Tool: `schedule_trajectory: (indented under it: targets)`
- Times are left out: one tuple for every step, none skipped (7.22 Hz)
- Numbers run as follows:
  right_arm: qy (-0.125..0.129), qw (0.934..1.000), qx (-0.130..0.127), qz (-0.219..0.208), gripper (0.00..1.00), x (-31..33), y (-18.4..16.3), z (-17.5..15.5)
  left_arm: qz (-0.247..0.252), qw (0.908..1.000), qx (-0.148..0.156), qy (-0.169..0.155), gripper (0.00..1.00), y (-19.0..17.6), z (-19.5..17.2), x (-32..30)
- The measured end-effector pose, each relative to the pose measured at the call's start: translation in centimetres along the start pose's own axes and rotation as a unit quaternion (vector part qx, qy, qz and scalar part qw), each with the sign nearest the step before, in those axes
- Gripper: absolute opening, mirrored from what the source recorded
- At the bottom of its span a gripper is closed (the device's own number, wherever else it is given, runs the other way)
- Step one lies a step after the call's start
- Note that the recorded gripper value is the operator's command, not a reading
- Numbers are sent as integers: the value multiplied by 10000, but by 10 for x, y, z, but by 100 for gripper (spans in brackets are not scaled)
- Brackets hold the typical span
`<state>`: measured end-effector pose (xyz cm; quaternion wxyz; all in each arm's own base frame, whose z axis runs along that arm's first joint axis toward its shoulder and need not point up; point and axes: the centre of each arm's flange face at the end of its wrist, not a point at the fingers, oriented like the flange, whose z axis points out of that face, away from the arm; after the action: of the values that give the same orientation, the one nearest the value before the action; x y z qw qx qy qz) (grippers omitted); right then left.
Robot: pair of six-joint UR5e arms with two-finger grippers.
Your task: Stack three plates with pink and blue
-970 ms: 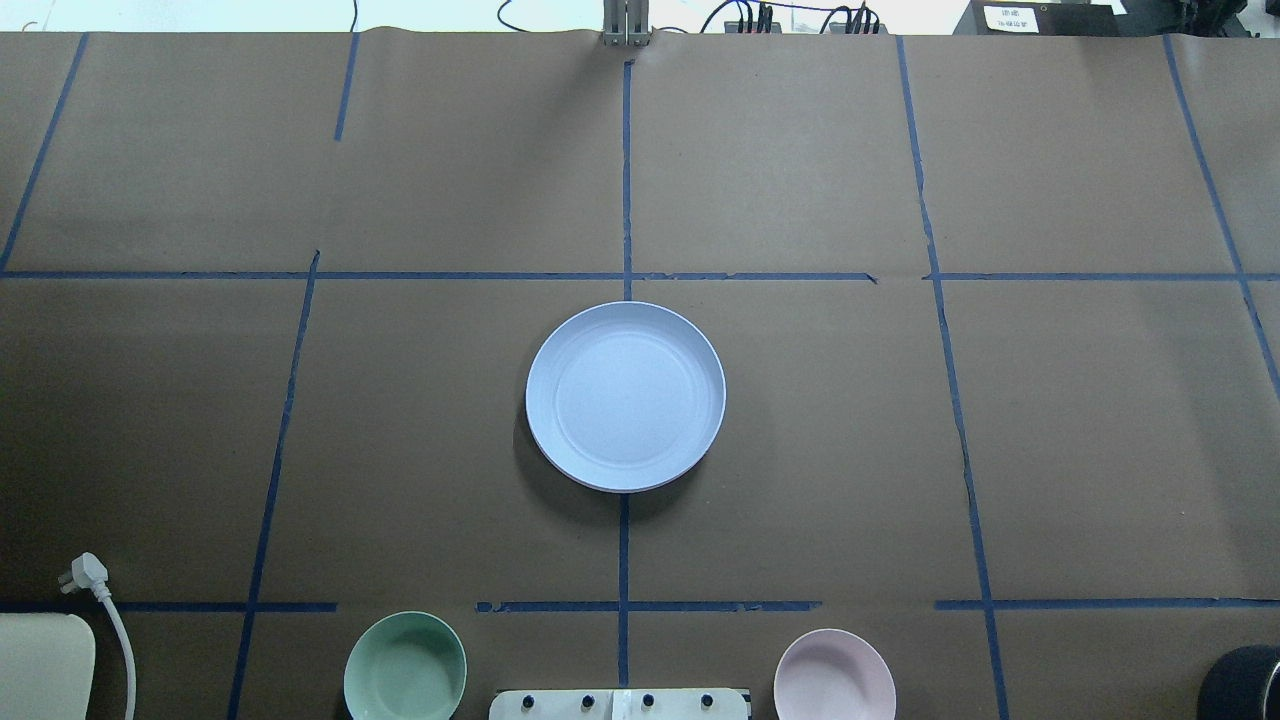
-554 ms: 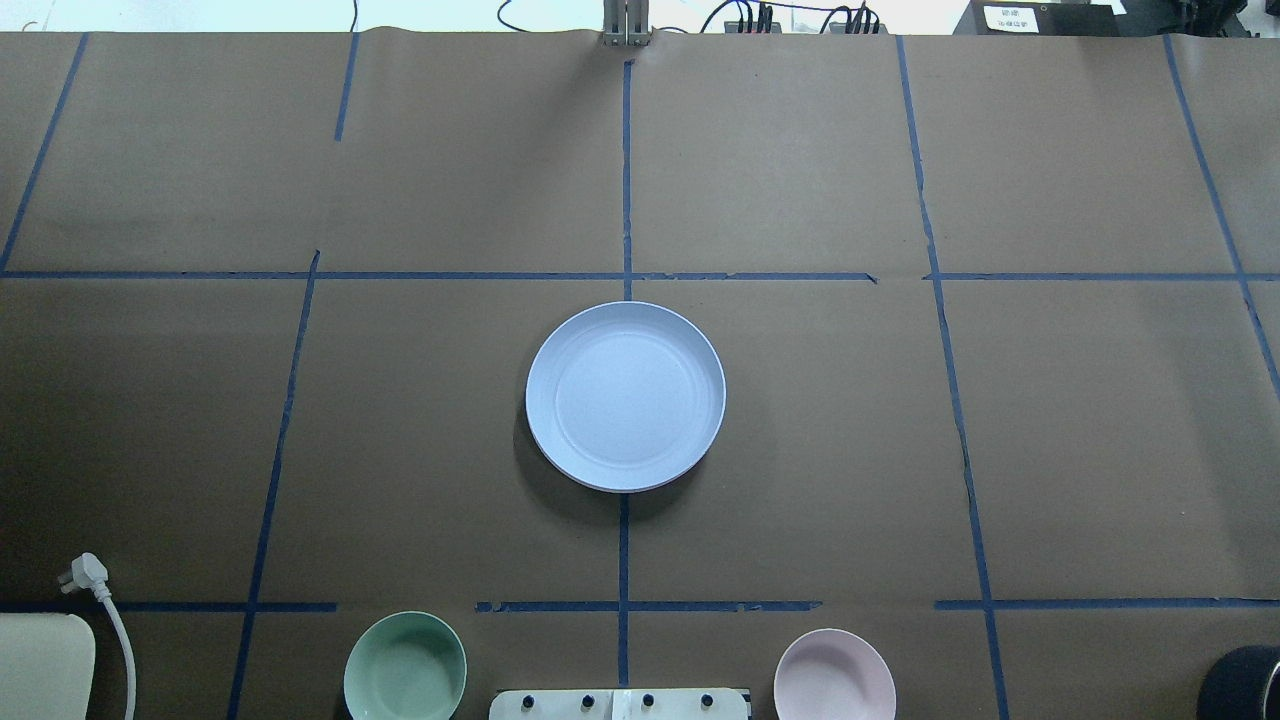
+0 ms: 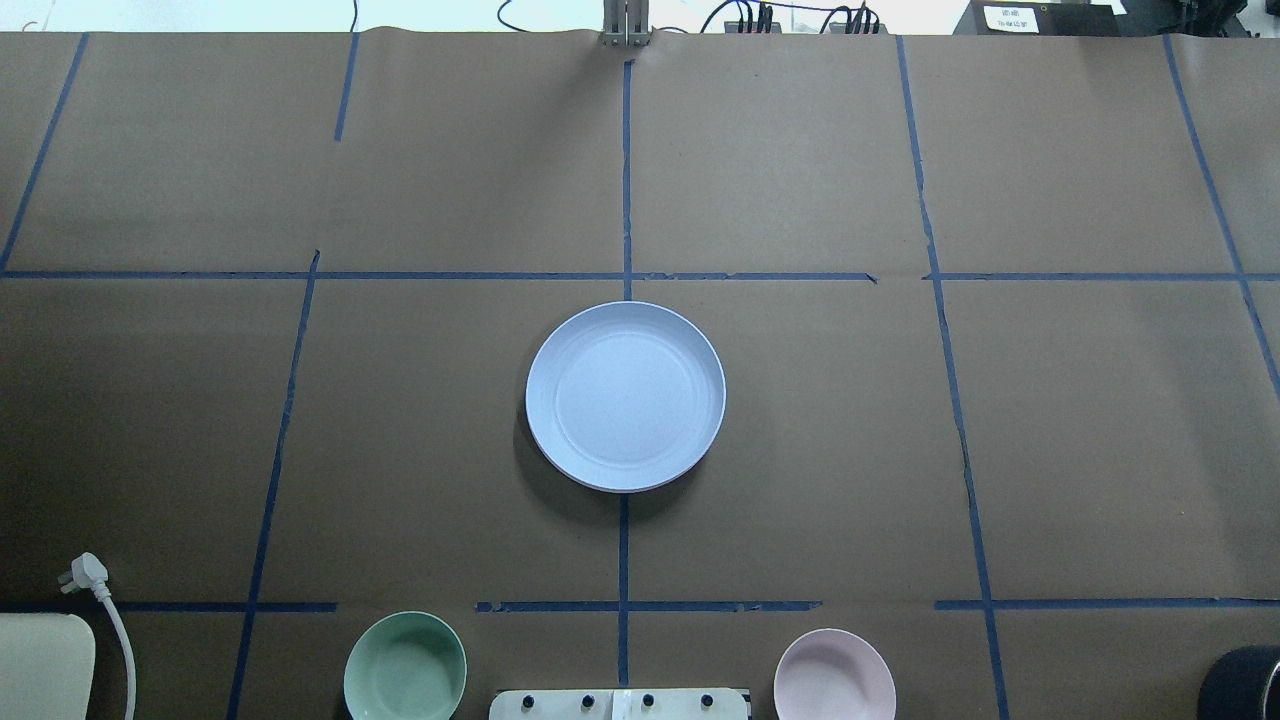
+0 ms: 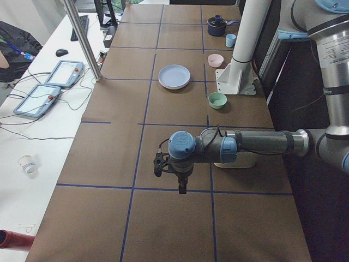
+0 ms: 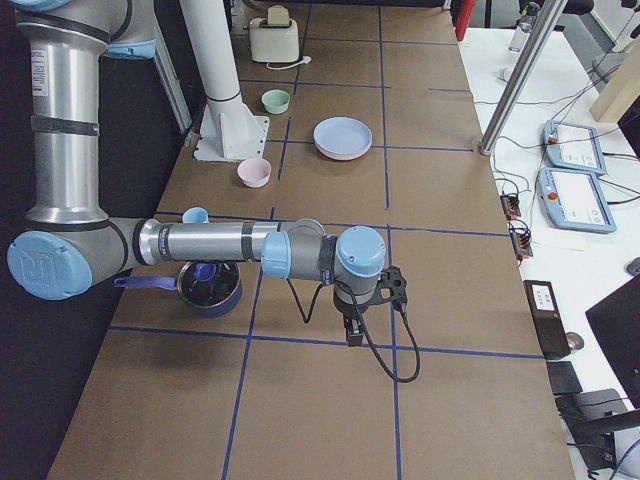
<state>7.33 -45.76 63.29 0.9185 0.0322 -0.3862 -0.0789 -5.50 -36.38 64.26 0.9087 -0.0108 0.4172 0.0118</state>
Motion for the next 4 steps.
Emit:
schedule_trajectory:
  targets:
    - [-3,10000,-10,-15,100,-1,-1,1,-3,10000,-5,-1,100,1,0,0]
    - [-5,10000,-19,-23,100,-2,-1,2,-6,10000,-8,3,100,2,0,0]
    - [-6,10000,-26,-27,100,-2,-1,3,-11,10000,-11,4,100,3,0,0]
    - [-7,10000,-31,-31,100,-3,-1,3,-17,10000,-15,-2,100,3,0,0]
